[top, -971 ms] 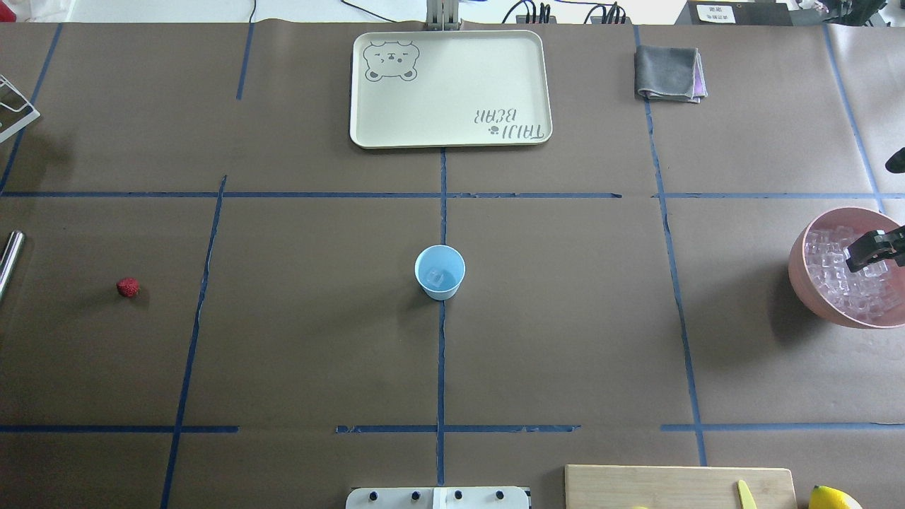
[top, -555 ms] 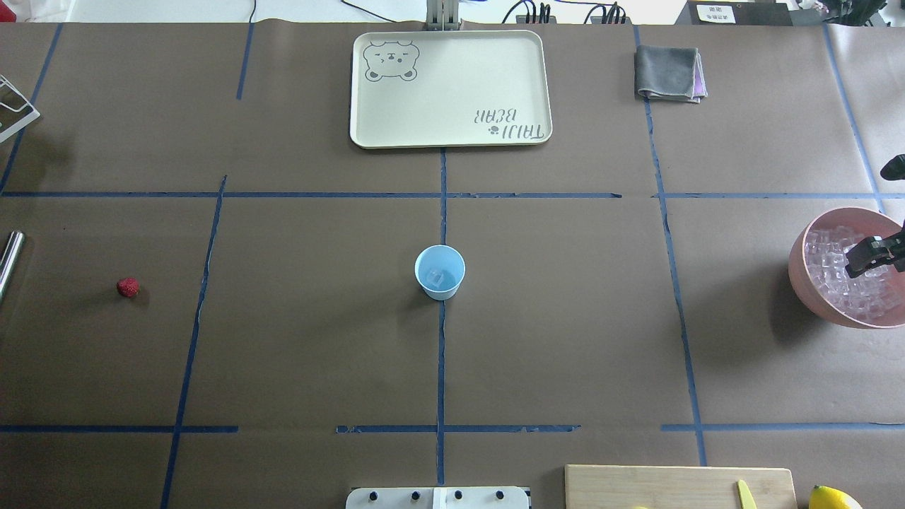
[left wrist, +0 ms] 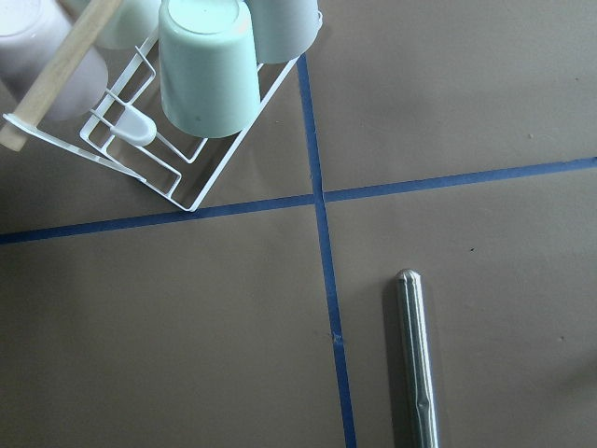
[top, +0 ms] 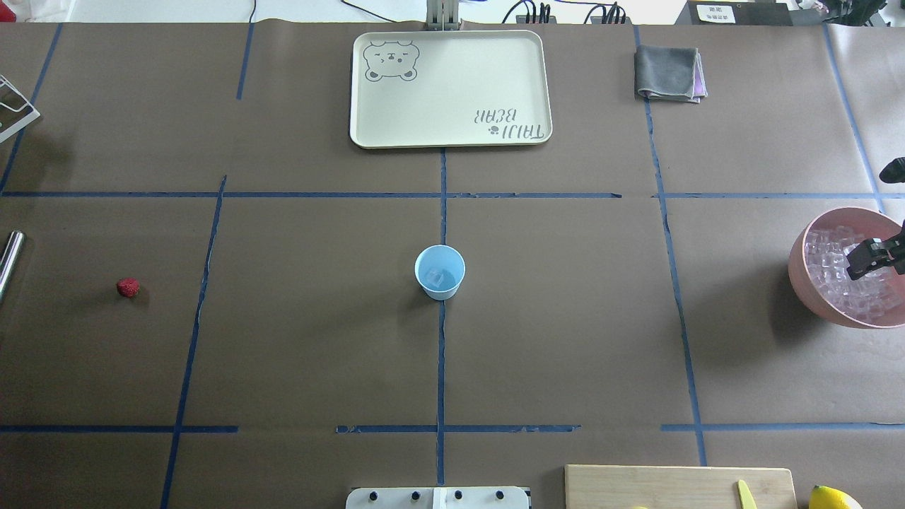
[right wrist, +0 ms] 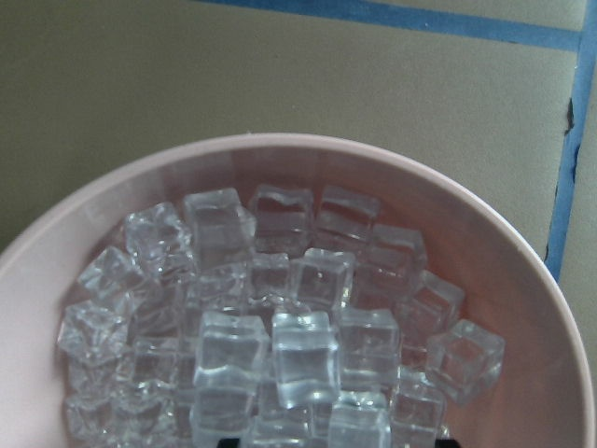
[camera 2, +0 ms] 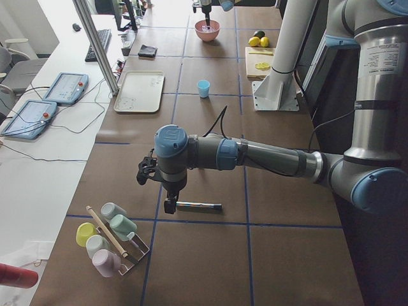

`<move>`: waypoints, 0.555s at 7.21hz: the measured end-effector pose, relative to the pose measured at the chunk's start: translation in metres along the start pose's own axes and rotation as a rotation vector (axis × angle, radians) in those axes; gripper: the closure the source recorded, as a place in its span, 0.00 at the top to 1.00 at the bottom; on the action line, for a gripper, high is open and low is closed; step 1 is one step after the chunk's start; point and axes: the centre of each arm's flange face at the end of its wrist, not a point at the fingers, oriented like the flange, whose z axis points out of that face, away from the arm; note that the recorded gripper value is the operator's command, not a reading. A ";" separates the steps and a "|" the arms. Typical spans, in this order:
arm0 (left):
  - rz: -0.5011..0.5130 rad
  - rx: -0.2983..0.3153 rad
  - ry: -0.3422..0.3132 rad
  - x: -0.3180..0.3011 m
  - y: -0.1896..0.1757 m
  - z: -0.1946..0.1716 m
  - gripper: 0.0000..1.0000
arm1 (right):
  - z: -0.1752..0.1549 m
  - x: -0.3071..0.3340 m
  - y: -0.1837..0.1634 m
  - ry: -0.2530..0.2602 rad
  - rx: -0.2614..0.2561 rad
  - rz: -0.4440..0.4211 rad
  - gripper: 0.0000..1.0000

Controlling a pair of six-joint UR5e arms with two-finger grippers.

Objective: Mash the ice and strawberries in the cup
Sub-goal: 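Lower the right gripper into the bowl and grasp another ice cube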

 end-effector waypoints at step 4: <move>0.004 0.006 -0.001 0.005 0.000 -0.005 1.00 | 0.005 0.003 -0.004 0.001 -0.007 0.008 0.51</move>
